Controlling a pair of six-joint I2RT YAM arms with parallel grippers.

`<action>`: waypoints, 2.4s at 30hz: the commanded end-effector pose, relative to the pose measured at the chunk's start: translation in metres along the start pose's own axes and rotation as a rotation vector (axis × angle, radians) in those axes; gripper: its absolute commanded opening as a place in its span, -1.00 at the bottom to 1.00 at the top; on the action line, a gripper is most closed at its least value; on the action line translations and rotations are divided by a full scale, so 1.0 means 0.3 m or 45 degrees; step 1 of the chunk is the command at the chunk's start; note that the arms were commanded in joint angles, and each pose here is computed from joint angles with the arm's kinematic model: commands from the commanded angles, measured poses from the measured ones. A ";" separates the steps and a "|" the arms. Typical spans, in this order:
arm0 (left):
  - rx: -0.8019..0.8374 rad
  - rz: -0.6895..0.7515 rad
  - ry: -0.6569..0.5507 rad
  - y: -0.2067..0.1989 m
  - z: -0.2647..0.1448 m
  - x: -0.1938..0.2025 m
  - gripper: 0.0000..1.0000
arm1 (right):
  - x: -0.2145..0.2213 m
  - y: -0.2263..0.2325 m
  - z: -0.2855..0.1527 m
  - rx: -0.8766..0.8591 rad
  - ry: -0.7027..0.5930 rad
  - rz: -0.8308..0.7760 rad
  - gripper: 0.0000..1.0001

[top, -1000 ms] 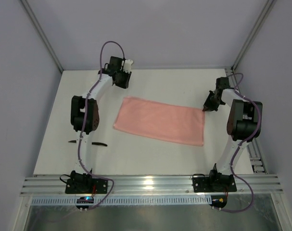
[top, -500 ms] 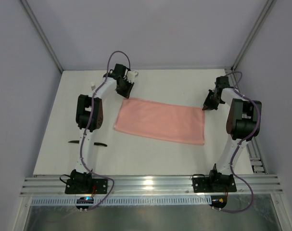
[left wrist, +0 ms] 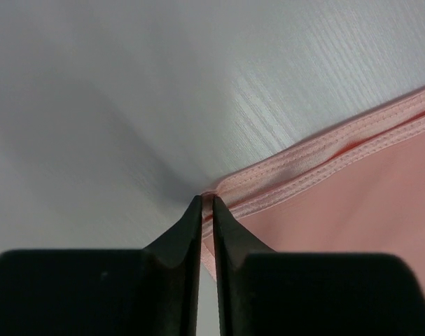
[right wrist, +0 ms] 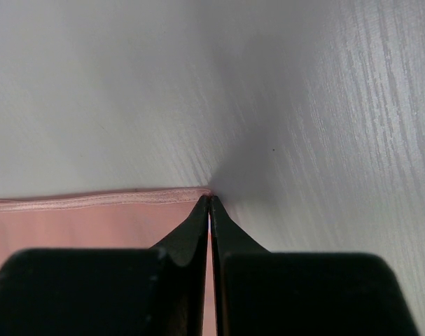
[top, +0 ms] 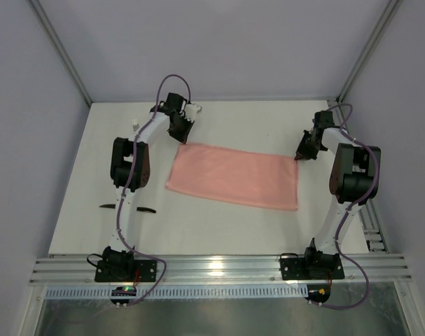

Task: Fold the napkin into a case and place the utensils inside
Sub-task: Smooth out the rectangle-folded napkin at the center of the board.

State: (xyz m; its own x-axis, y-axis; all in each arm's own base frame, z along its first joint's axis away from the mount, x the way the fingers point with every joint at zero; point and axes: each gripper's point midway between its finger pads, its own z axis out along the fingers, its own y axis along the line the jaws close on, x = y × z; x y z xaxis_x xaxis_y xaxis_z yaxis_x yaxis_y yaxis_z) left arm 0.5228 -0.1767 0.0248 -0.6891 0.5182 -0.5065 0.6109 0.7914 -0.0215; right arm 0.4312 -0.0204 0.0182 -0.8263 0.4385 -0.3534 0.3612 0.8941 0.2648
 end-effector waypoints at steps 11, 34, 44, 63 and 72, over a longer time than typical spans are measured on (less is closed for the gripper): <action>-0.052 -0.103 0.026 0.061 -0.004 0.037 -1.00 | 0.002 0.004 -0.079 0.009 -0.054 -0.021 -0.93; -0.112 -0.100 -0.017 0.078 -0.054 0.030 -1.00 | 0.070 -0.020 -0.113 0.039 0.005 -0.026 -0.92; -0.110 -0.095 -0.029 0.075 -0.069 0.023 -1.00 | 0.052 -0.011 -0.091 0.024 -0.010 -0.013 -0.92; -0.364 -0.105 -0.141 0.181 -0.204 -0.072 -0.18 | -0.018 0.023 -0.085 -0.010 -0.037 -0.024 -0.28; -0.412 -0.100 -0.286 0.168 -0.437 -0.184 0.04 | -0.097 0.078 -0.341 0.046 -0.235 -0.071 -0.17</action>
State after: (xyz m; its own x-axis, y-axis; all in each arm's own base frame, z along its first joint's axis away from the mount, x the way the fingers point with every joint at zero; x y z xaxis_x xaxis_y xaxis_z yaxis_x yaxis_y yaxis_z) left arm 0.5362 -0.1254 0.0825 -0.6951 0.4400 -0.5685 0.4291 0.8884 0.1630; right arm 0.4230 -0.0235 0.0637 -0.8100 0.4235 -0.4056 0.3575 0.9049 0.2310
